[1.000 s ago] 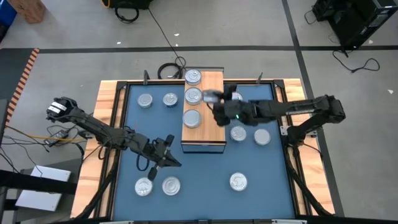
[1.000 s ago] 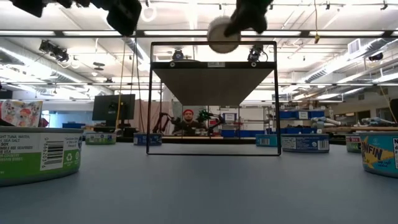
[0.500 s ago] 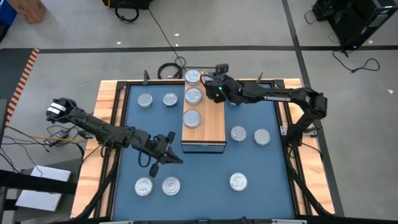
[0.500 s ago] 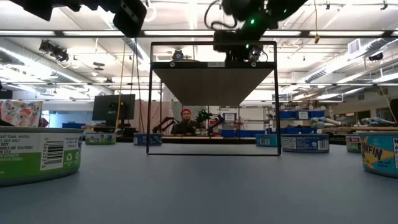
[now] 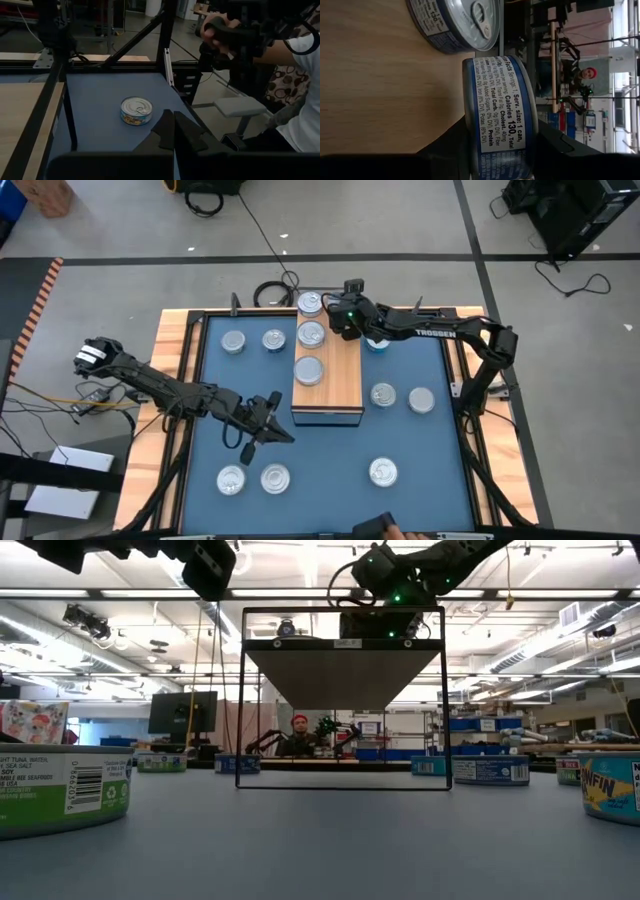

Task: Stack canned seafood by type on shelf
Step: Put the blue tuna can on the shelf

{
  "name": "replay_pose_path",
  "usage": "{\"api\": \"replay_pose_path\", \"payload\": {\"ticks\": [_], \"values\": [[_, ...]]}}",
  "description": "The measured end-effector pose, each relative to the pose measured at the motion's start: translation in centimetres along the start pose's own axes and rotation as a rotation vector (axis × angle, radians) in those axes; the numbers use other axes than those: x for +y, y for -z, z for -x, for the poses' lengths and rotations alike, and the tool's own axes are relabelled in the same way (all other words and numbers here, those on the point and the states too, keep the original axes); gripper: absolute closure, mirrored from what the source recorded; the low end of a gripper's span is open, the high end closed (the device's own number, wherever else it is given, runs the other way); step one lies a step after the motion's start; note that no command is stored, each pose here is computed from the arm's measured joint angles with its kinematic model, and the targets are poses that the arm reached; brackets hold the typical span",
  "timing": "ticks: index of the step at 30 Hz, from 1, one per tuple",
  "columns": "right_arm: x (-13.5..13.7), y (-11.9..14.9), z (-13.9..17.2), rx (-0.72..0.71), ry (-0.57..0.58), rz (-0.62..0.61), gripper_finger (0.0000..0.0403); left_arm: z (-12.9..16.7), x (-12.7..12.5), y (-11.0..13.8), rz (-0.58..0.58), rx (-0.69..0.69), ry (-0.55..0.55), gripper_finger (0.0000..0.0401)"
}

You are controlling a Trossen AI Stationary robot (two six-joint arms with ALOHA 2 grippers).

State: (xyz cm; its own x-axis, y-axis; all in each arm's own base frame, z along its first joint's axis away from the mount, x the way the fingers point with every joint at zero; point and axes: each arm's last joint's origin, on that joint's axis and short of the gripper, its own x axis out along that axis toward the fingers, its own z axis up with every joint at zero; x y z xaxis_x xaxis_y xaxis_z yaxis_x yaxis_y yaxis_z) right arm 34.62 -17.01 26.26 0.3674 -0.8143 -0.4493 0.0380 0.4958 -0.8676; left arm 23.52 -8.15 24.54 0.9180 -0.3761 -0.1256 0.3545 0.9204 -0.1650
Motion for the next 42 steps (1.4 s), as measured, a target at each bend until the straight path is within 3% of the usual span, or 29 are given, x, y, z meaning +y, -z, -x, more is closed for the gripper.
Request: {"api": "replay_pose_path", "payload": {"ticks": [19, 31, 42], "values": [[-0.14, 0.31, -0.31, -0.026, -0.032, -0.040, 0.0195, 0.00, 0.02, 0.09, 0.002, 0.008, -0.002, 0.0400], [-0.22, 0.73, -0.65, -0.035, -0.068, -0.151, 0.0147, 0.00, -0.03, 0.25, 0.014, 0.027, 0.019, 0.0400], [-0.18, 0.85, -0.77, -0.058, -0.107, -0.222, 0.0141, 0.00, -0.01, 0.43, 0.032, 0.045, 0.015, 0.0397]]}}
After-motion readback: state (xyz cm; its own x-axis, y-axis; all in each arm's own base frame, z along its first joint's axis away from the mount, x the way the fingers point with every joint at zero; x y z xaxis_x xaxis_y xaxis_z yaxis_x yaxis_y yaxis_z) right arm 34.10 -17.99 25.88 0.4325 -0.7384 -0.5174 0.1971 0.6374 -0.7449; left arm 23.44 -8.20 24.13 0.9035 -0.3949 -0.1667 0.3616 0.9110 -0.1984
